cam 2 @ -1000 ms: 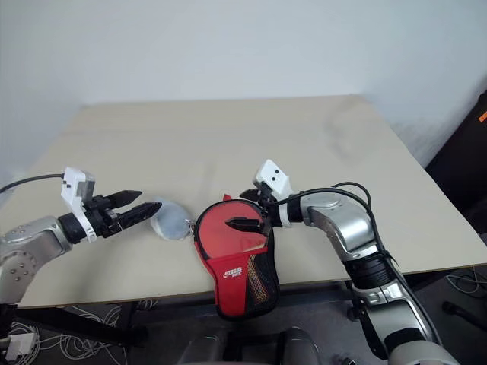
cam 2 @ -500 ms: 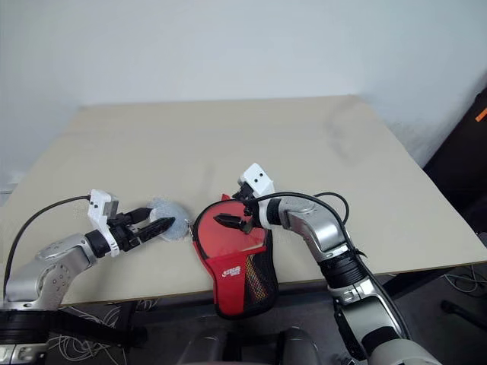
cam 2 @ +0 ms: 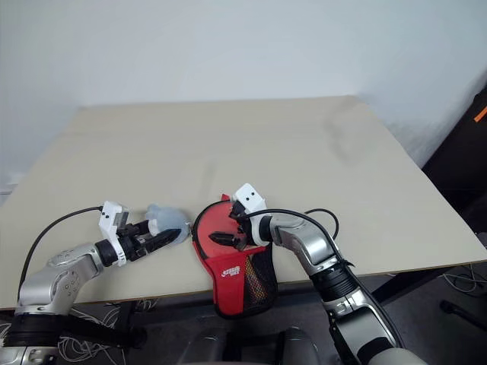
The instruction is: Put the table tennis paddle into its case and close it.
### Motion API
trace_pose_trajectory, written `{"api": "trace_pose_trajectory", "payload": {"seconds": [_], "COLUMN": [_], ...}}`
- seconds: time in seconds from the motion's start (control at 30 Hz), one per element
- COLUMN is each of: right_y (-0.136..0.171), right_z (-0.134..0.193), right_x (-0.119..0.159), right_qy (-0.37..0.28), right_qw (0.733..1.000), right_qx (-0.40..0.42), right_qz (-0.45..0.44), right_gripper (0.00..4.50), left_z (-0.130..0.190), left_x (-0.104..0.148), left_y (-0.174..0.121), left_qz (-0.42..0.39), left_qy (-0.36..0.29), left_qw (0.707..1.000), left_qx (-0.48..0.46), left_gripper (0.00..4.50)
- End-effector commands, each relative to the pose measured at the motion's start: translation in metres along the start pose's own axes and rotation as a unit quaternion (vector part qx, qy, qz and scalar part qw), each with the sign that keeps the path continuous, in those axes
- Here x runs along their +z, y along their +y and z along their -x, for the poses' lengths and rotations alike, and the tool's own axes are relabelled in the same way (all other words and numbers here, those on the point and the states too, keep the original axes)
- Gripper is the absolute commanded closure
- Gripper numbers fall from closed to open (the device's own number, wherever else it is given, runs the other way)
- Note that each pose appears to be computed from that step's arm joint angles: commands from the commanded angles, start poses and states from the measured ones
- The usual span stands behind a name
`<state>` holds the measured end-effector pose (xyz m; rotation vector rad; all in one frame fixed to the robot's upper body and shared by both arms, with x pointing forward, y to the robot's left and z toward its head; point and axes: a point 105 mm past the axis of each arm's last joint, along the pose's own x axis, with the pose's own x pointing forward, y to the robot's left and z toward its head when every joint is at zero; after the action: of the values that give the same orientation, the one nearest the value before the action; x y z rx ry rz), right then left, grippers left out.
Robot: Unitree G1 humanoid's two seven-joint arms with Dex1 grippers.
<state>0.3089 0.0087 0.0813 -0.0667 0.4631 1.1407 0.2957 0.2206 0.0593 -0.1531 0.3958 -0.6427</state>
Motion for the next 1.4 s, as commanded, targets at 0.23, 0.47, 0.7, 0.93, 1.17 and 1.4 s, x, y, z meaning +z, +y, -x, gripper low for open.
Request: {"api": "trace_pose_trajectory", "payload": {"seconds": [0.23,0.47,0.7,0.93,1.17,1.4], "right_y": [0.001,0.001,0.0,-0.005,-0.007,-0.008], "right_z": [-0.004,-0.004,-0.006,-0.008,-0.011,-0.012], "right_x": [0.005,-0.001,-0.008,-0.013,-0.018,-0.018], "right_qy": [-0.008,0.003,0.023,0.034,0.036,0.033], "right_qw": [1.0,1.0,1.0,0.999,0.999,0.998], "right_qx": [-0.008,-0.012,-0.017,-0.034,-0.04,-0.044], "right_qz": [0.001,-0.004,-0.011,0.005,0.006,0.003], "right_gripper": [0.0,0.0,0.0,0.0,0.18,2.24], "left_z": [-0.005,-0.008,-0.013,-0.021,-0.027,-0.032], "left_x": [-0.007,-0.001,0.015,0.044,0.073,0.083], "left_y": [0.003,0.008,0.016,0.018,0.017,0.023], "left_qz": [0.01,0.011,-0.028,-0.092,-0.133,-0.155], "left_qy": [0.01,0.004,-0.001,-0.005,-0.02,-0.022], "left_qw": [1.0,1.0,0.999,0.996,0.991,0.988], "left_qx": [0.01,0.016,0.024,0.017,0.008,0.018], "left_gripper": [0.9,3.09,4.11,4.11,4.11,4.11]}}
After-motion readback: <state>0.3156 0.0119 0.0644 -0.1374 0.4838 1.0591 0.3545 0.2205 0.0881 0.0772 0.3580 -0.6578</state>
